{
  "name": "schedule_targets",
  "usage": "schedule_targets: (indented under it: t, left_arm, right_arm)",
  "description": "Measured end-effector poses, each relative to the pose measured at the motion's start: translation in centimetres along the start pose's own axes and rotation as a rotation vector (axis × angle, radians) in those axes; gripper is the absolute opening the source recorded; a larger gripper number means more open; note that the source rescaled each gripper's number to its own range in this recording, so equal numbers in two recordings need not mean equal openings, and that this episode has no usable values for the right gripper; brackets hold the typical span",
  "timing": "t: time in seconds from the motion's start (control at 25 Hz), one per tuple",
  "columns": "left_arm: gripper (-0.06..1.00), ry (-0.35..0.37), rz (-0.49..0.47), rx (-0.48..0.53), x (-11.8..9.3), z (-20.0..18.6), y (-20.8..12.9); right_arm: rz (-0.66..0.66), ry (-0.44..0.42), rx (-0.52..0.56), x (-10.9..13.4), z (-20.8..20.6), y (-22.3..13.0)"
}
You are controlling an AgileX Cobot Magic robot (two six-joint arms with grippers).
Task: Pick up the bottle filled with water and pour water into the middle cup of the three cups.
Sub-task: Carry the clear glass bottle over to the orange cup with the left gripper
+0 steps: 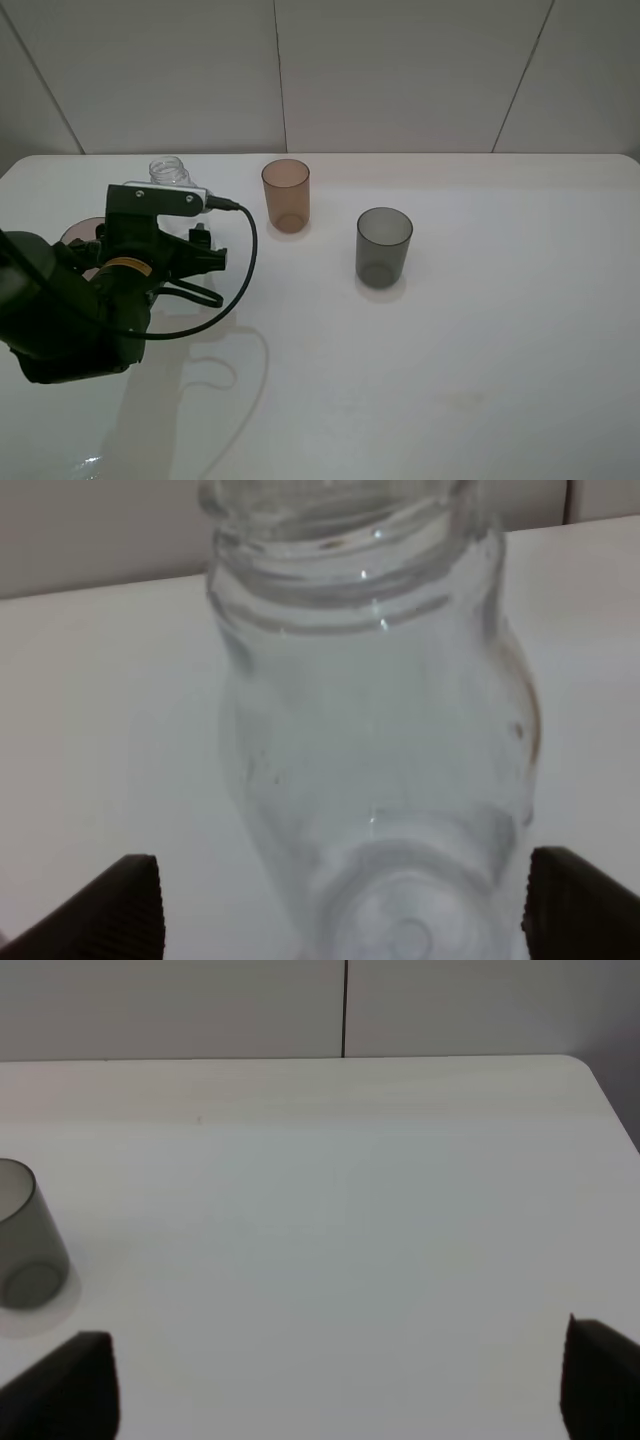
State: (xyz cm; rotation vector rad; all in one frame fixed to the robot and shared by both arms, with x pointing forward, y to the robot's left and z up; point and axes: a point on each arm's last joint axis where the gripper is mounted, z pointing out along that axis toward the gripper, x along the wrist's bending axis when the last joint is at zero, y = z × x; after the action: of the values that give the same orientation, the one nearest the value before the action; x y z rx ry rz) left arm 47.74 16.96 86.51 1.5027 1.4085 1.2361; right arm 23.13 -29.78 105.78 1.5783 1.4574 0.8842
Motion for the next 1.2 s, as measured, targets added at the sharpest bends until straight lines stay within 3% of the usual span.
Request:
schedule_targets:
  t: [1.2]
  left_arm:
    - [0.64,-0.024,0.011,-0.027,-1.5,2.6,-0.1]
  right_arm:
    - [0.0,0.0,0.0,0.0,0.0,0.0]
